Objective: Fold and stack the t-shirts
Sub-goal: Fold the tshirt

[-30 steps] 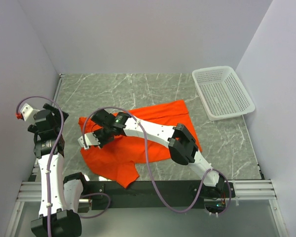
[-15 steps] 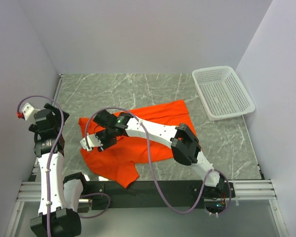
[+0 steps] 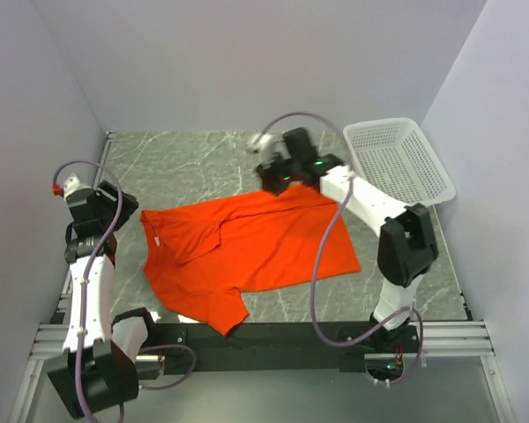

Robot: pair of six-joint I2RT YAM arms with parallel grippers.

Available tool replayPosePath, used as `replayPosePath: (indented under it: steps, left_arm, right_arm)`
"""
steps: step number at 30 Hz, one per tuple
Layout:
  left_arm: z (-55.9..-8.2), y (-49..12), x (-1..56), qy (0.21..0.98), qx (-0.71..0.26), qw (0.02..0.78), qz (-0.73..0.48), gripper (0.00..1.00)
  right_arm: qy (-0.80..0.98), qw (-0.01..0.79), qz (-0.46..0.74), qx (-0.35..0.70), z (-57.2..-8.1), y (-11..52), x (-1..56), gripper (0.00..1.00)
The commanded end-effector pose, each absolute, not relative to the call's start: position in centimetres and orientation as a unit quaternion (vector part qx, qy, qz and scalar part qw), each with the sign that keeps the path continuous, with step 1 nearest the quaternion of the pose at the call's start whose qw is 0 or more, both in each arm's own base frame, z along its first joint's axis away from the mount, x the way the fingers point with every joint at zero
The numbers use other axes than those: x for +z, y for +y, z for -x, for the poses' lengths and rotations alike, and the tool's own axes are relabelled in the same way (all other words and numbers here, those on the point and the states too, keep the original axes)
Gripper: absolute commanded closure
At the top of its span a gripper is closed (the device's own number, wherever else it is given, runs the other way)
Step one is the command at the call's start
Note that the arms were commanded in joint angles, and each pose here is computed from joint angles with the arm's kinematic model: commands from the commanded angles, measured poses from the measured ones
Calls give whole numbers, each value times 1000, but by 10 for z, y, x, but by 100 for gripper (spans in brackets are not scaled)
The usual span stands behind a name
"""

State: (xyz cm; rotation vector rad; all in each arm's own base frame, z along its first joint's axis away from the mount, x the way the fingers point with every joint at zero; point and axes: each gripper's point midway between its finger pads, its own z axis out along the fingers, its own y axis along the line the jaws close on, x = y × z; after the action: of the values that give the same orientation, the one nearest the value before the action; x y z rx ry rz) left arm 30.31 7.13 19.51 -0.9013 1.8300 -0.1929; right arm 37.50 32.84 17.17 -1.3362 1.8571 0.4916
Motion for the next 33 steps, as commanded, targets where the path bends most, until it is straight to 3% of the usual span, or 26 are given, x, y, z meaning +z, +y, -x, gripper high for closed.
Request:
replayPosePath:
  steps: [1,6,14,33]
  left_arm:
    - [-324,47,182,784,-161,497,334,29]
    - [-345,44,136,805,-214,422,357,44]
    - [-357,63,101,818,-194,377,389,53]
    - [-396,80,61,836,-187,321,404,59]
  right_arm:
    - [819,400,348,220,-409,266,174,53]
    - [856,396,252,219,-433,202,157,55]
    - [886,370,207,189,-460,163,126,55]
    - [903,360,179,154,-481,145,109,55]
